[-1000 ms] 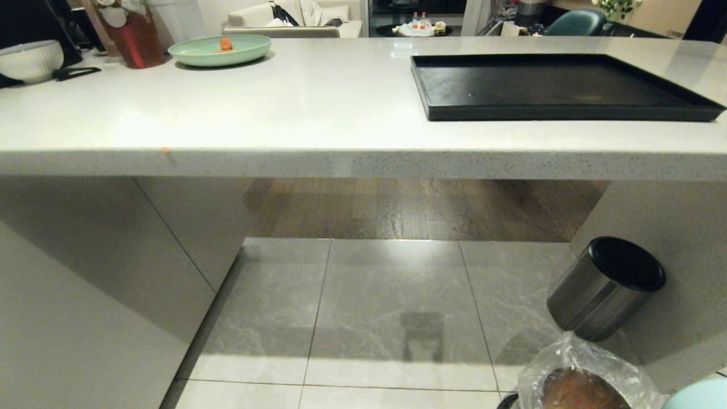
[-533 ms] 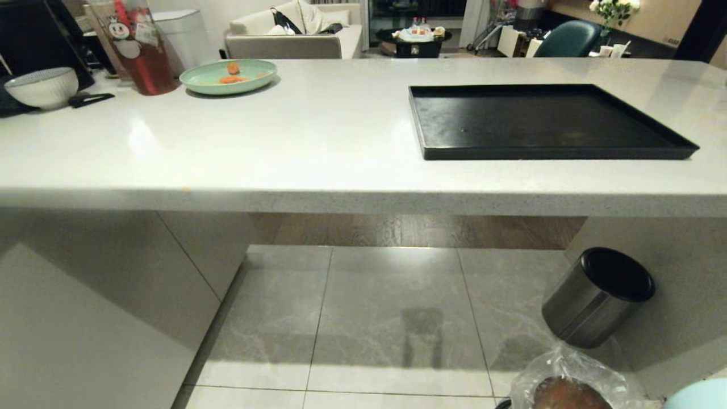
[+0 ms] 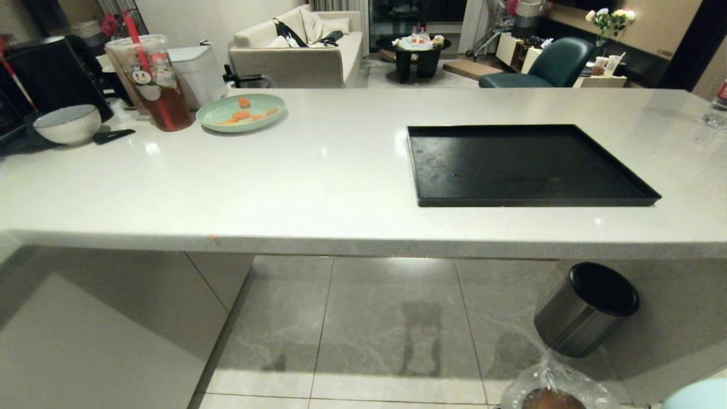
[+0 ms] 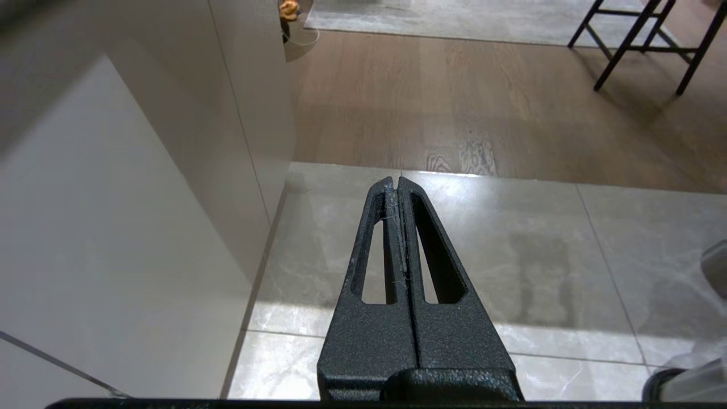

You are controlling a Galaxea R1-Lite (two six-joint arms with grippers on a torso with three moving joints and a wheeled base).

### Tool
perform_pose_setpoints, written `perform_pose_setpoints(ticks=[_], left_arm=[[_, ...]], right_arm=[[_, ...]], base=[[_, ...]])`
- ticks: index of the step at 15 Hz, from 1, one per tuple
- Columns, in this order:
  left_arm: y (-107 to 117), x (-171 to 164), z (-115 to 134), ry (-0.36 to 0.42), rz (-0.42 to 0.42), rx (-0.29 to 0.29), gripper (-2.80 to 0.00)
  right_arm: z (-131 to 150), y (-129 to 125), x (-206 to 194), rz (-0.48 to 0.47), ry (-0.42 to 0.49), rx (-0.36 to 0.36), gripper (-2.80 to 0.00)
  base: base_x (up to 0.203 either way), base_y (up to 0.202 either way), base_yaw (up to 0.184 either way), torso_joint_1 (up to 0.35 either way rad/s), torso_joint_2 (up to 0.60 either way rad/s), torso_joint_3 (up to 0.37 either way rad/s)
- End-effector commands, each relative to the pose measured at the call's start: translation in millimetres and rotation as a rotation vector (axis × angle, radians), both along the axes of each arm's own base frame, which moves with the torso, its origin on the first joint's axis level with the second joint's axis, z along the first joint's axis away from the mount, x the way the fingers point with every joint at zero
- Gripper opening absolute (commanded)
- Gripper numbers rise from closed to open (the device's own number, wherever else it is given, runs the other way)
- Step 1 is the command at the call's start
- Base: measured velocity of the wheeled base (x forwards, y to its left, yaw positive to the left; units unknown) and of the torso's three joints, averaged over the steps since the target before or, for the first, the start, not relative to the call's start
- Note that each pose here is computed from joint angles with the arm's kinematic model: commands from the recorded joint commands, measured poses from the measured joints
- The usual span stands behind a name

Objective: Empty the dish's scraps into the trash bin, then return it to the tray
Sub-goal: Put the bowl back to the table

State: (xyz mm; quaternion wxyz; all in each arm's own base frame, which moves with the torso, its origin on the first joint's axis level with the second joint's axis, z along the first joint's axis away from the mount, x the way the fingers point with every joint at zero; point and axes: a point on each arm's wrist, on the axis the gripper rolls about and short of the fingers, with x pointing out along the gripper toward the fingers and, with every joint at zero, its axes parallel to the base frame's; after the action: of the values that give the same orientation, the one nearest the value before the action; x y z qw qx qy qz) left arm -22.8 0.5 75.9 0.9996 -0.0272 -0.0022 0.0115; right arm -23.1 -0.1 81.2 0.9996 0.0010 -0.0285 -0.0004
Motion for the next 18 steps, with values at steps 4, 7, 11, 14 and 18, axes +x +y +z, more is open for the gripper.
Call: perform_pose_setpoints(ticks=[4,7,11,14,18], left_arm=[[0.0,0.0,0.0,-0.001,0.001,-0.001,-2.80],[0.1,0.1,0.1,0.001,0.000,-0.001,-2.80],[0.0,0.1,0.1,0.001,0.001,-0.001,-2.80],[0.0,0.1,0.1,0.001,0.000,-0.001,-2.80],[0.0,0.1,0.1,0.001,0.000,-0.001,-2.80]], right_arm=[[0.1,0.0,0.1,0.000,0.000,0.000,-2.80],[0.1,0.0,0.1,-0.001,0.000,0.000,-2.80],[0.1,0.0,0.1,0.001,0.000,0.000,-2.80],[0.1,0.0,0.1,0.001,0.000,0.000,-2.80],[0.1,0.0,0.1,-0.001,0.000,0.000,-2.80]], base=[[0.000,0.000,0.000,0.121,-0.50,-0.371],[0.000,0.000,0.000,0.162,-0.52,-0.370],[0.000,0.000,0.000,0.190,-0.55,-0.369],[0.000,0.000,0.000,0.216,-0.59,-0.374],[0.000,0.000,0.000,0.225,-0.55,-0.340]])
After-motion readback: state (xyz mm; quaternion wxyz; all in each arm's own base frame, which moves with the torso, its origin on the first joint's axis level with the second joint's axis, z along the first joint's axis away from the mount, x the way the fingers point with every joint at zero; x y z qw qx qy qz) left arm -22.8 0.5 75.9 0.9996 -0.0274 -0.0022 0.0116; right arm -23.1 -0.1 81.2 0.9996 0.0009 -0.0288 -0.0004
